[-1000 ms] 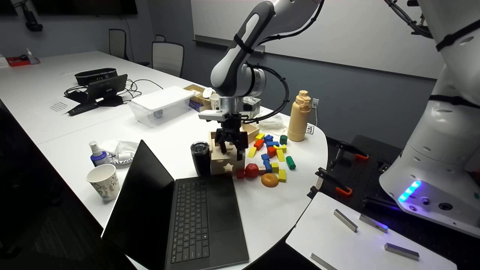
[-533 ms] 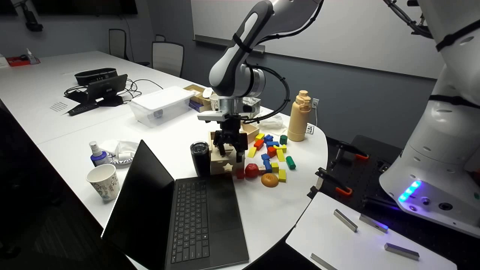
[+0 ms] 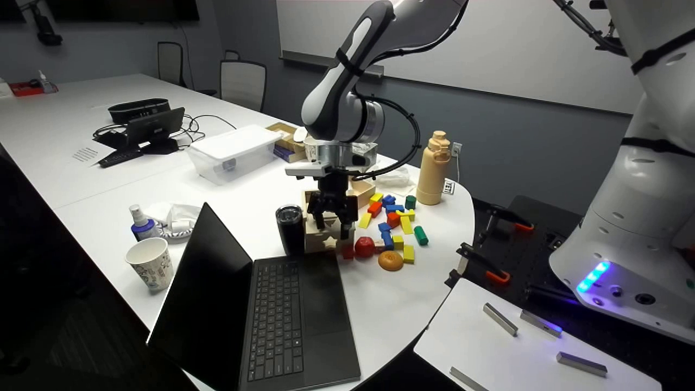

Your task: Move the shapes cube to the left next to the laptop

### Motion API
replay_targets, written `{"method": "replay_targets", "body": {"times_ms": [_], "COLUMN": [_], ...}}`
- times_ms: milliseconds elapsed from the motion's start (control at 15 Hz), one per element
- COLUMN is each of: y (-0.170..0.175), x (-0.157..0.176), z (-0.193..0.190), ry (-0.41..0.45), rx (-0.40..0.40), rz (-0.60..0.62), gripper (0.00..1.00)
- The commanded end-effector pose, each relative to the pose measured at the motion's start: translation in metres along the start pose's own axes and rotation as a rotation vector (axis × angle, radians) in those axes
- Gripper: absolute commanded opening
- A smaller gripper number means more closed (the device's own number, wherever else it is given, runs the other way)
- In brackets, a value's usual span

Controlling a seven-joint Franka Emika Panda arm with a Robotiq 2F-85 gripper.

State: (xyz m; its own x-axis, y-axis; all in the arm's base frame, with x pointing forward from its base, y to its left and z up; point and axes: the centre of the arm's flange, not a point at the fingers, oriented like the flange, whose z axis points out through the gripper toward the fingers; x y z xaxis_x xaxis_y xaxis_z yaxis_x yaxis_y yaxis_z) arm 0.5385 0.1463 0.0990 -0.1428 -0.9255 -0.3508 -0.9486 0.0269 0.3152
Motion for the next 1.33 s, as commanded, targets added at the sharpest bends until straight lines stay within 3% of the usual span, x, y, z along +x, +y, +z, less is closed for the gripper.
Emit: {"method": "replay_targets", "body": {"times_ms": [0, 333, 600, 1267], "y": [0.021, 0.034, 0.056, 0.112], "x": [-0.008, -0.023, -0.045, -0.071], "z": [-0.015, -0.04, -0.077, -0.189], "ry": [-0.005, 0.019, 0.093, 0.46], "rx": [0.015, 0.042, 0.108, 0.383], "rz": [-0.012, -0.04, -0.088, -0.187], "gripper": [1.0, 1.0, 1.0, 1.0]}}
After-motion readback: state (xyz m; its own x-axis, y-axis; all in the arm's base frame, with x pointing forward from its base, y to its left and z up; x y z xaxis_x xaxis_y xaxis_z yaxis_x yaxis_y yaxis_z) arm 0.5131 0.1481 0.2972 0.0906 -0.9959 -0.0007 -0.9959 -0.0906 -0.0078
